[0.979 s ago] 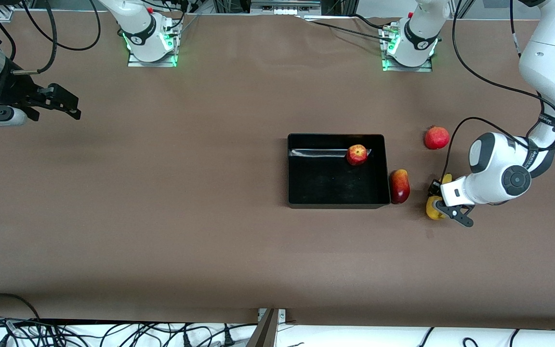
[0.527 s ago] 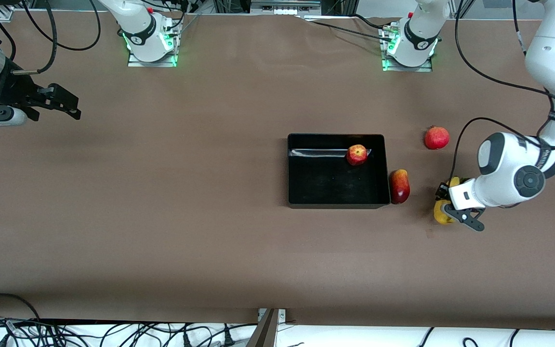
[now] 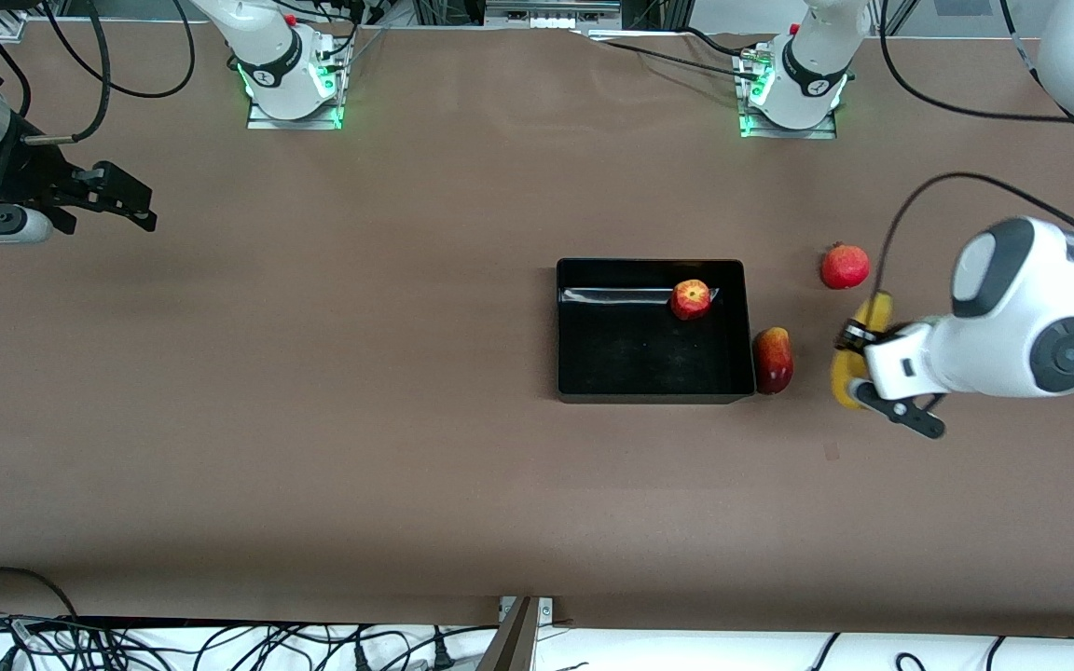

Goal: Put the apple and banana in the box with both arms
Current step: 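Carry the banana into the black box and open the left gripper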

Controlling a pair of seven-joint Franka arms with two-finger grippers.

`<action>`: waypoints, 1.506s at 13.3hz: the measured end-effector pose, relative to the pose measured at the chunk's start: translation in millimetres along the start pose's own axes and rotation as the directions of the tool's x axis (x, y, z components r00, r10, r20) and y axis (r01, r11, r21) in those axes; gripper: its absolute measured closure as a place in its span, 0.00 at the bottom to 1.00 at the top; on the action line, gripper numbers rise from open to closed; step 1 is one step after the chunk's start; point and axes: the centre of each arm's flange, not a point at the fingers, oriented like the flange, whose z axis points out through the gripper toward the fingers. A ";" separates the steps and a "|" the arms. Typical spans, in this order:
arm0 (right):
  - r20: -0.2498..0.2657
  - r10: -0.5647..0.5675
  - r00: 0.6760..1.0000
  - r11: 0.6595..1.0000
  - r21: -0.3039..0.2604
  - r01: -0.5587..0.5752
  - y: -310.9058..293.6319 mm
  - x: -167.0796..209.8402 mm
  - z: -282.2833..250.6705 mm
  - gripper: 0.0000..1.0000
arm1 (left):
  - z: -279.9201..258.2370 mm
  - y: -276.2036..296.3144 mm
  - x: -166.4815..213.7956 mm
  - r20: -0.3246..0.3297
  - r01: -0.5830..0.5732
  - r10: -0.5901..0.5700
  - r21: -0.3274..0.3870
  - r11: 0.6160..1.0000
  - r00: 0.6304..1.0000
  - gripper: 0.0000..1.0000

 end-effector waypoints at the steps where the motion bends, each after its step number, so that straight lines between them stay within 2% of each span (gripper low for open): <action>1: 0.000 0.000 1.000 1.000 0.000 0.000 0.0 0.0 0.0 0.00 | -6.4 37.0 3.6 0.002 0.040 -0.040 -0.004 0.999 0.999 0.59; 4: 0.000 0.000 1.000 1.000 0.000 0.000 0.0 0.0 0.0 0.00 | 5.5 150.0 16.9 0.039 0.129 -0.127 -0.051 0.990 0.991 0.59; 7: -0.001 0.000 1.000 1.000 0.000 0.000 0.1 0.1 -0.2 0.00 | 64.9 247.4 33.9 0.033 0.153 -0.150 -0.078 0.985 0.988 0.59; 9: -0.001 0.000 1.000 1.000 0.000 0.000 0.1 0.1 -0.3 0.00 | 122.1 274.3 39.4 0.010 0.144 -0.144 -0.123 0.982 0.989 0.59; 11: -0.001 0.000 1.000 1.000 0.000 0.000 0.1 0.1 -0.3 0.00 | 169.2 265.2 45.7 -0.020 0.165 -0.172 -0.186 0.969 0.985 0.59; 13: -0.001 0.000 1.000 1.000 0.000 0.000 0.1 0.1 -0.3 0.00 | 184.5 252.3 52.7 -0.019 0.205 -0.217 -0.254 0.945 0.976 0.44; 15: -0.001 0.000 1.000 1.000 0.000 0.000 0.1 0.1 -0.3 0.00 | 170.7 242.0 56.9 -0.001 0.257 -0.272 -0.329 0.909 0.962 0.23; 17: -0.001 0.000 1.000 1.000 0.000 0.000 0.1 0.1 -0.3 0.00 | 145.0 232.1 61.0 -0.022 0.271 -0.301 -0.372 0.888 0.953 0.02; 20: -0.001 0.000 1.000 1.000 0.000 0.000 0.1 0.1 -0.3 0.00 | 94.1 208.1 63.0 -0.050 0.282 -0.319 -0.355 0.891 0.946 0.00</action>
